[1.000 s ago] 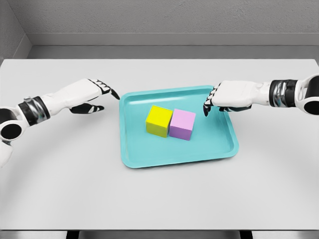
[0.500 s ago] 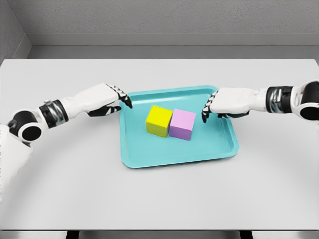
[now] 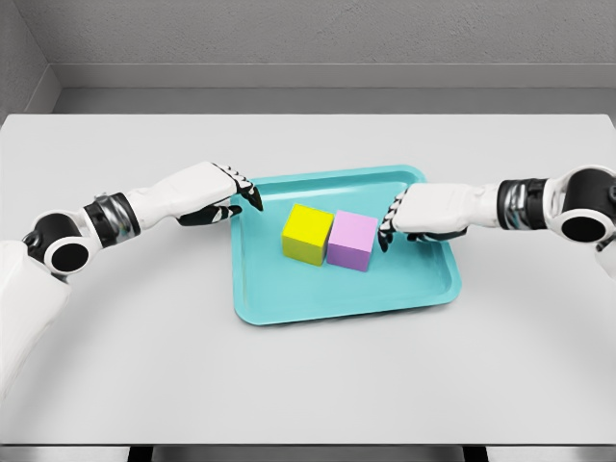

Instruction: Push two cubes

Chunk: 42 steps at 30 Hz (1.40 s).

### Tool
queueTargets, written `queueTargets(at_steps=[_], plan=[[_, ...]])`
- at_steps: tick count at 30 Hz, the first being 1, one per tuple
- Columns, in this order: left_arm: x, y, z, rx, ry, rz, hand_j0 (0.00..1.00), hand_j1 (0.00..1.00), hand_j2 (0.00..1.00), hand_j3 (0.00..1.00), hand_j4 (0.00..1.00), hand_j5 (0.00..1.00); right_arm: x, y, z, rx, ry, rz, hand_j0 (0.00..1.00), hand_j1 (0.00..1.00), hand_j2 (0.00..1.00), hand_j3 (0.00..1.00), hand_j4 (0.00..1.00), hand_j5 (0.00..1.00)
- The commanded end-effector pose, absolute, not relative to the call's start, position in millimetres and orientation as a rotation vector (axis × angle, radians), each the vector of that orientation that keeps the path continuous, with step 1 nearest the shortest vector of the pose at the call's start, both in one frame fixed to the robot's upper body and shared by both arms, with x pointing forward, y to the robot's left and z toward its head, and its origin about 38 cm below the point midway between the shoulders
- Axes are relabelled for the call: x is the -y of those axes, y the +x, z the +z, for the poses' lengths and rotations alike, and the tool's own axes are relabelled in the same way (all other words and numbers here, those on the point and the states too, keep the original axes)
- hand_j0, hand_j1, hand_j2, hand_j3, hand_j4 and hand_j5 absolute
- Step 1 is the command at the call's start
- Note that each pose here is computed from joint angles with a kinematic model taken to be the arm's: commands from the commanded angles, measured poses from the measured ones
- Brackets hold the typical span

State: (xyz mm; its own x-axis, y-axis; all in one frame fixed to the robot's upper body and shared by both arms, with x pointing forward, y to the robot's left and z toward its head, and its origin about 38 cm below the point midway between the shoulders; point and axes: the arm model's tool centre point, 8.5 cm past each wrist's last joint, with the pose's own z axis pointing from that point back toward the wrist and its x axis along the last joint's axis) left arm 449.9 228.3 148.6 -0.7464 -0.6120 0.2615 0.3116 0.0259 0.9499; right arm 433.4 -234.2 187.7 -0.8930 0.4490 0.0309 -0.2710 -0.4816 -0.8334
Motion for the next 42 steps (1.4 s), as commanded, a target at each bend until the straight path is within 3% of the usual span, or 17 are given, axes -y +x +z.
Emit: queueTargets(at_steps=[1, 15, 21, 25, 28, 31, 32, 39, 42], plan=[[-227.6, 450.0, 148.9, 1.655, 0.305, -1.786, 0.53, 0.53, 0.53, 0.53, 0.53, 0.53, 233.0, 433.1, 187.2, 1.291, -0.261, 2.375, 0.56, 0.56, 0.56, 0.56, 0.56, 0.56], [-207.8, 446.8, 134.7, 1.644, 0.257, -1.811, 0.54, 0.54, 0.54, 0.54, 0.54, 0.54, 219.7, 423.0, 183.0, 1.311, -0.220, 2.410, 0.56, 0.56, 0.56, 0.56, 0.56, 0.56], [-210.6, 447.2, 136.3, 1.645, 0.263, -1.807, 0.55, 0.55, 0.55, 0.55, 0.55, 0.55, 239.6, 429.9, 183.0, 1.261, -0.258, 2.384, 0.56, 0.56, 0.56, 0.56, 0.56, 0.56], [-216.8, 448.6, 141.0, 1.649, 0.278, -1.799, 0.60, 0.60, 0.60, 0.60, 0.60, 0.60, 248.7, 432.0, 188.2, 1.250, -0.280, 2.375, 0.56, 0.56, 0.56, 0.56, 0.56, 0.56], [-216.2, 449.9, 147.8, 1.672, 0.285, -1.790, 0.72, 0.72, 0.72, 0.72, 0.72, 0.72, 271.2, 436.7, 214.7, 1.267, -0.374, 2.335, 0.56, 0.56, 0.56, 0.56, 0.56, 0.56], [-241.8, 447.2, 164.7, 1.672, 0.329, -1.799, 0.89, 0.89, 0.89, 0.89, 0.89, 0.89, 283.8, 429.2, 243.5, 1.309, -0.429, 2.326, 0.57, 0.57, 0.57, 0.57, 0.57, 0.57], [-256.4, 446.3, 171.6, 1.669, 0.346, -1.786, 1.00, 1.00, 1.00, 1.00, 1.00, 1.00, 287.9, 424.8, 251.3, 1.329, -0.419, 2.314, 0.57, 0.57, 0.57, 0.57, 0.57, 0.57], [-350.7, 431.7, 195.8, 1.535, 0.439, -1.760, 1.00, 1.00, 1.00, 1.00, 1.00, 1.00, 313.6, 425.5, 272.6, 1.311, -0.502, 2.277, 0.57, 0.57, 0.57, 0.57, 0.57, 0.57], [-366.4, 429.6, 205.1, 1.507, 0.480, -1.768, 1.00, 1.00, 1.00, 1.00, 1.00, 1.00, 319.2, 425.7, 277.5, 1.306, -0.523, 2.269, 0.57, 0.57, 0.57, 0.57, 0.57, 0.57]])
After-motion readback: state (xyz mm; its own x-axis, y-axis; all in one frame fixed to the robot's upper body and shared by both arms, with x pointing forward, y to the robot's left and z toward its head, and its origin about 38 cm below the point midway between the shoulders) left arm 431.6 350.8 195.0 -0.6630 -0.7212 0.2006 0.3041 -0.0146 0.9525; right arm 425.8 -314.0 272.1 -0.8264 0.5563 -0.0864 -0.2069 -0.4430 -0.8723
